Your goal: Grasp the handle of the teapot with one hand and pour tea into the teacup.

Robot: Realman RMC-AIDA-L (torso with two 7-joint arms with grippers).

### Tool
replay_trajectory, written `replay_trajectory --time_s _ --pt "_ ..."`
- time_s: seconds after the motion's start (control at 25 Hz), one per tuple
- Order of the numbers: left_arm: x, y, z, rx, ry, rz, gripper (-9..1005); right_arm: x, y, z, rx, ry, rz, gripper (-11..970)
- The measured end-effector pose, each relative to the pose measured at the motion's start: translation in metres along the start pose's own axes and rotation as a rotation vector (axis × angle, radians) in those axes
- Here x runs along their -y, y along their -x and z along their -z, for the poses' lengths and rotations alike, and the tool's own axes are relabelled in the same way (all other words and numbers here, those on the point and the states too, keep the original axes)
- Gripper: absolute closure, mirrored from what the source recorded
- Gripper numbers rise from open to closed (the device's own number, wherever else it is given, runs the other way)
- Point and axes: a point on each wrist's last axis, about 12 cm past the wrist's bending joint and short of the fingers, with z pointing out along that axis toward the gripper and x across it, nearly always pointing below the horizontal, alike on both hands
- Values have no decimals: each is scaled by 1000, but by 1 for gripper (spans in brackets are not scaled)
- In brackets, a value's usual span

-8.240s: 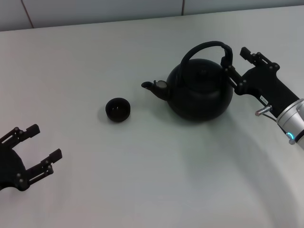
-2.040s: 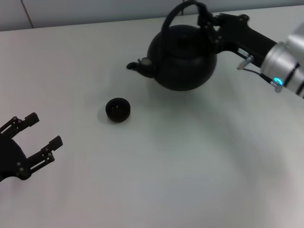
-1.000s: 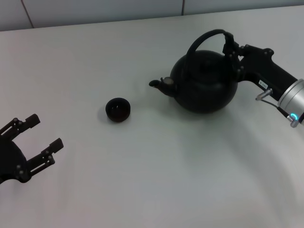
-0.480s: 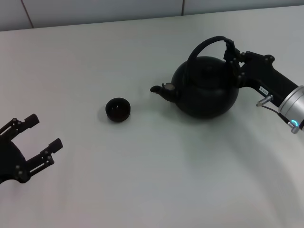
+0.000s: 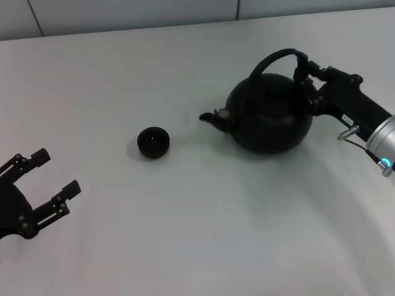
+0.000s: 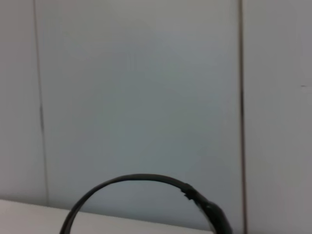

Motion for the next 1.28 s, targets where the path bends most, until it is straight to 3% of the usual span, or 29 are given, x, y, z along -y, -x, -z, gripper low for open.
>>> replay_trajectory --time_s 0.08,0.52,0.68,0.92,1.12,1.28 --pt "0 0 0 1 0 1 203 2 0 2 3 -17 -7 793" --pt "0 1 0 7 -3 -1 203 0 -1 15 43 7 -13 360" --pt "0 1 -1 10 -4 -2 203 -3 -6 50 87 28 -19 325" --pt "2 -3 -5 -5 -6 19 203 -4 -18 120 122 -53 -40 274" --pt "0 -2 -10 -7 -20 21 203 -6 -19 136 127 -54 -63 265" --pt "-1 0 -13 -10 -43 23 203 2 -3 139 107 135 -89 265"
